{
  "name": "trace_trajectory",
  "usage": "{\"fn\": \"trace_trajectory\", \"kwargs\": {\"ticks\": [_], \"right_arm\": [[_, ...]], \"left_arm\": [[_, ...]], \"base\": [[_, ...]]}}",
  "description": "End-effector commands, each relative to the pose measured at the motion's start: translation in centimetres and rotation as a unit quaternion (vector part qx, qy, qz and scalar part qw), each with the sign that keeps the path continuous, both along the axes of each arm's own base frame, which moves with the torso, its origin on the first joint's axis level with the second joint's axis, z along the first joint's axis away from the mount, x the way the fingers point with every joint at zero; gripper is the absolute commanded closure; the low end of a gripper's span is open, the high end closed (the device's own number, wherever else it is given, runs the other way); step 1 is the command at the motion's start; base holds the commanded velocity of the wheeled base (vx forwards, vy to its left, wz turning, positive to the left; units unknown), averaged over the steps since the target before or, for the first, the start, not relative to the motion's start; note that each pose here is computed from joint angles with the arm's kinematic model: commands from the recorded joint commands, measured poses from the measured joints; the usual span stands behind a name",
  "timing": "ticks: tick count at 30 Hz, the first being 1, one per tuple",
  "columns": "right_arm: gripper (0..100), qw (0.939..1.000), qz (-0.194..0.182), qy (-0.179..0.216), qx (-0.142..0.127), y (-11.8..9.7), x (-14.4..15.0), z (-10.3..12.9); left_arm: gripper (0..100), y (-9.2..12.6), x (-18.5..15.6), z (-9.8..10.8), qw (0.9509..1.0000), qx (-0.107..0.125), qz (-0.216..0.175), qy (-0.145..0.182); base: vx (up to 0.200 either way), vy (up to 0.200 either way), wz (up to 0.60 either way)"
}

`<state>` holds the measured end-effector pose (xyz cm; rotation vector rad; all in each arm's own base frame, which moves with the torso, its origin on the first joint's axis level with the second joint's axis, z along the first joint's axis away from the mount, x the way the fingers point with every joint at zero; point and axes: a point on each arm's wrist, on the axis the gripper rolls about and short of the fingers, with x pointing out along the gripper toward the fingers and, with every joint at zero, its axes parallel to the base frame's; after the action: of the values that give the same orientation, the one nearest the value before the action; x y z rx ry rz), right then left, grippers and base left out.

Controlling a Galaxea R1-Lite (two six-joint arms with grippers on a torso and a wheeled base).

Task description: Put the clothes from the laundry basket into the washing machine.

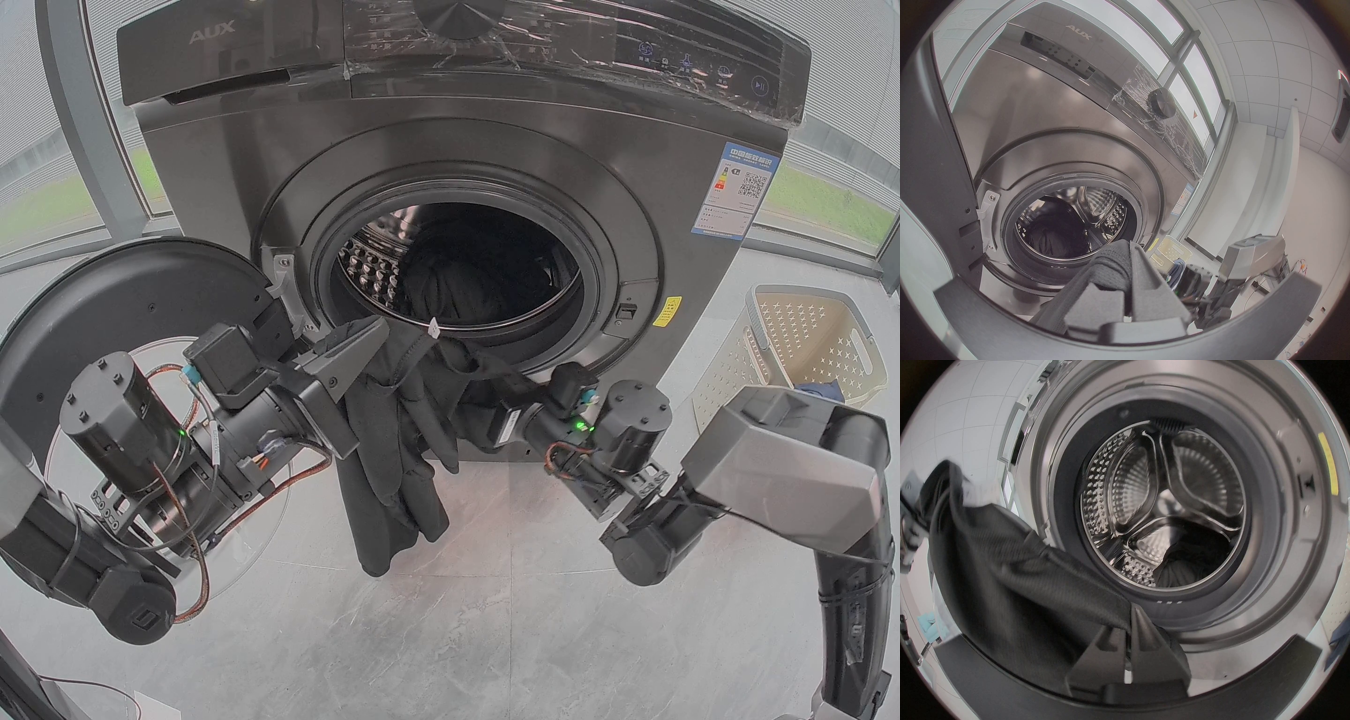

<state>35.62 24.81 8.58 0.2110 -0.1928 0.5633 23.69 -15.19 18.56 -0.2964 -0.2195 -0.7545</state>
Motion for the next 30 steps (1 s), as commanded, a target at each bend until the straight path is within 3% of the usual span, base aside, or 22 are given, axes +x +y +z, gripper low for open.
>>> {"fn": "trace_trajectory", "kwargs": {"ticks": [1,6,13,21,22,25,30], "right_arm": [[100,0.9994,-0.021,-0.021,0.017,-4.2,-2.1,5.1],[100,0.9995,-0.017,-0.021,0.017,-5.5,-4.0,6.4],[100,0.9994,-0.004,-0.023,0.027,-7.8,-9.0,9.2],[100,0.9978,-0.002,-0.044,0.050,-8.6,-10.2,11.1],[100,0.9978,-0.002,-0.044,0.050,-8.7,-10.2,11.1],[100,0.9974,0.001,-0.049,0.053,-8.7,-10.5,11.5],[100,0.9963,0.011,-0.059,0.060,-8.3,-11.3,12.2]], "left_arm": [[100,0.0,-0.1,-0.3,1.0000,0.004,0.000,0.005],[100,-0.1,-0.5,-0.3,1.0000,0.005,-0.005,0.005],[100,-1.0,-1.3,-1.3,0.9990,0.020,-0.033,0.021],[100,-1.5,-1.0,-1.4,0.9989,0.016,-0.039,0.022],[0,-1.5,-0.9,-1.4,0.9989,0.017,-0.039,0.023],[0,-1.9,-0.3,-2.5,0.9982,0.026,-0.039,0.038],[0,-2.8,1.1,-6.4,0.9929,0.067,-0.035,0.091]], "base": [[0.000,0.000,0.00],[0.000,0.000,0.00],[0.000,0.000,0.00],[0.000,0.000,0.00],[0.000,0.000,0.00],[0.000,0.000,0.00],[0.000,0.000,0.00]]}}
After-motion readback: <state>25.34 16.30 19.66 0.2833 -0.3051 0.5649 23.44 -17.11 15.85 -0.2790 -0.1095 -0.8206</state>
